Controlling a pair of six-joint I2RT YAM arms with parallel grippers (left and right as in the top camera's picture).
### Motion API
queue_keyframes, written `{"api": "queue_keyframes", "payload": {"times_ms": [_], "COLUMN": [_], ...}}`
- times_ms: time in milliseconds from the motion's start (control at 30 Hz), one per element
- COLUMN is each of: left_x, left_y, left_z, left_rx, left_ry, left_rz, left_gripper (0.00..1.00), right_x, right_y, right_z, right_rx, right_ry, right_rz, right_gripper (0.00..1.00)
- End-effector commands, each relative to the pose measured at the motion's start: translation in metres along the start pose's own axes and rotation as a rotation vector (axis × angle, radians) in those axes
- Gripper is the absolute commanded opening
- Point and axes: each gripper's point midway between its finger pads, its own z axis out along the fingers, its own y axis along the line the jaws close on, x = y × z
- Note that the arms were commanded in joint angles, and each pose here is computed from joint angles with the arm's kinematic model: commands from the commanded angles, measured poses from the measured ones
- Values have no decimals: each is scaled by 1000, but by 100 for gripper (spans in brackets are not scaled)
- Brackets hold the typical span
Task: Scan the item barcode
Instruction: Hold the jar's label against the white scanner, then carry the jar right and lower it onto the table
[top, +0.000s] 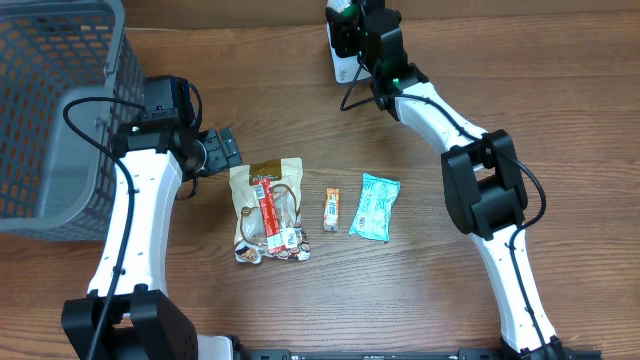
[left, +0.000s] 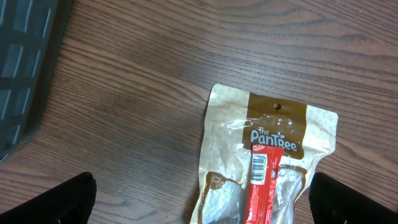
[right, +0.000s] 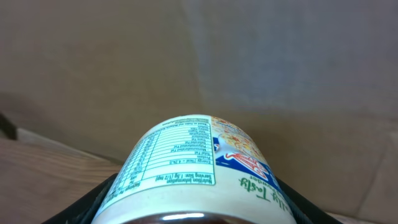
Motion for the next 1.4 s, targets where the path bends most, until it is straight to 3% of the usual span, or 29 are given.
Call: {"api": "queue_keyframes", "payload": {"times_ms": [0, 533, 833, 1133, 1367], "left_x": [-6, -6, -6, -6, -6], "left_y": [-1, -1, -1, -1, -1], "left_z": [-4, -4, -4, -4, -4], "left_rx": [1, 1, 1, 1, 1], "left_ry": [-22, -22, -22, -22, -22], "left_rz": [9, 8, 8, 9, 8], "left_gripper": [100, 100, 100, 100, 100], "right_x": [-12, -25, -50, -148, -195], "right_y": [-13, -18, -2, 15, 12], "right_z": [3, 2, -3, -55, -141], "right_rx": [49, 41, -93, -84, -7], "right_ry": [-54, -105, -169, -157, 47], "right_rz": [26, 68, 129, 130, 141], "right_gripper": [4, 4, 4, 4, 4]}}
